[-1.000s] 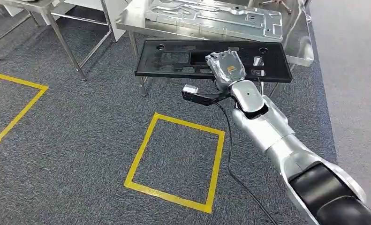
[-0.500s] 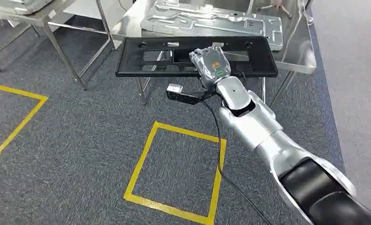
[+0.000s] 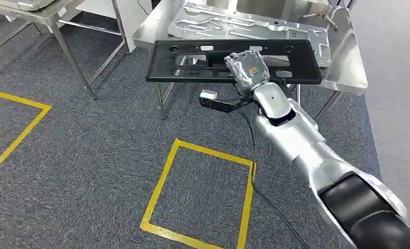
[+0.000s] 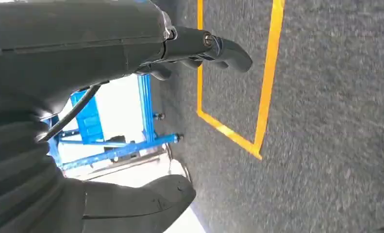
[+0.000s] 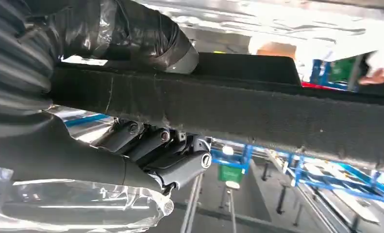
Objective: Take the parts from the cabinet and place them on the table.
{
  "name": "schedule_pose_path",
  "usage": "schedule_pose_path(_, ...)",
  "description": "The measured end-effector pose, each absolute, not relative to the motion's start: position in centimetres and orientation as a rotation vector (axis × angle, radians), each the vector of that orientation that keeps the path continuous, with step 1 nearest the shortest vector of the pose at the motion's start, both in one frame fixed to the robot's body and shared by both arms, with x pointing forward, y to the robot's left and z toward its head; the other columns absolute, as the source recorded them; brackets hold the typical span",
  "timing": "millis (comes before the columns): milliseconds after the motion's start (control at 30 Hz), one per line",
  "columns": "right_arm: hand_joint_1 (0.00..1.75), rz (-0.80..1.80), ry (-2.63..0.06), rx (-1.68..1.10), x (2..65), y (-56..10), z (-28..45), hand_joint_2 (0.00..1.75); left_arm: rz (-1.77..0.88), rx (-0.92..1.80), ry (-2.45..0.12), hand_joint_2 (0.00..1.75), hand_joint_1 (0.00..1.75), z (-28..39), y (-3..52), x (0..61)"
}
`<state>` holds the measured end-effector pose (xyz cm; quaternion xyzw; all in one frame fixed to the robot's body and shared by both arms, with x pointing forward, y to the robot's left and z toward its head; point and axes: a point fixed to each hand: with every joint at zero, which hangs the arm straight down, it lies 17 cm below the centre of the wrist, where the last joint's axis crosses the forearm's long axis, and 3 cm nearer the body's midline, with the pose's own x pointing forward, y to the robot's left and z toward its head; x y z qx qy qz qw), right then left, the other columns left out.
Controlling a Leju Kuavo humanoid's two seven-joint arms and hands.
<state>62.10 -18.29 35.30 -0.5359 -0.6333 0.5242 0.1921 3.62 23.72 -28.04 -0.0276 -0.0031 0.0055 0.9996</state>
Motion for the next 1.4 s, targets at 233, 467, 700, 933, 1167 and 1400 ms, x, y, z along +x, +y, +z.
schedule_pose_path(233, 1.75, 1.444, -1.703, -1.577, 63.0, -24.2, 36.7, 1.75, 0.011, -0.076, -0.003, 1.75, 0.00, -27.9, 22.0, 3.6)
schedule_pose_path(467, 1.75, 1.445, -1.646, -1.598, 63.1, -27.1, 36.1, 1.75, 0.009, -0.068, -0.001, 1.75, 0.00, -28.0, 22.4, 3.4)
schedule_pose_path(700, 1.75, 1.432, -1.611, -1.614, 63.0, -29.5, 36.0, 1.75, 0.003, -0.070, -0.003, 1.75, 0.00, -28.0, 22.5, 3.3)
schedule_pose_path(933, 1.75, 1.431, -1.590, -1.637, 63.1, -30.3, 36.2, 1.75, -0.002, -0.085, -0.031, 1.75, 0.00, -27.8, 21.7, 4.0)
schedule_pose_path(1167, 1.75, 1.422, -1.547, -1.638, 63.5, -31.3, 34.9, 1.75, -0.017, -0.106, -0.052, 1.75, 0.00, -27.7, 20.2, 4.2)
schedule_pose_path(1400, 1.75, 1.413, -1.554, -1.643, 62.5, -31.9, 34.8, 1.75, -0.023, -0.110, -0.048, 1.75, 0.00, -27.7, 20.0, 3.4)
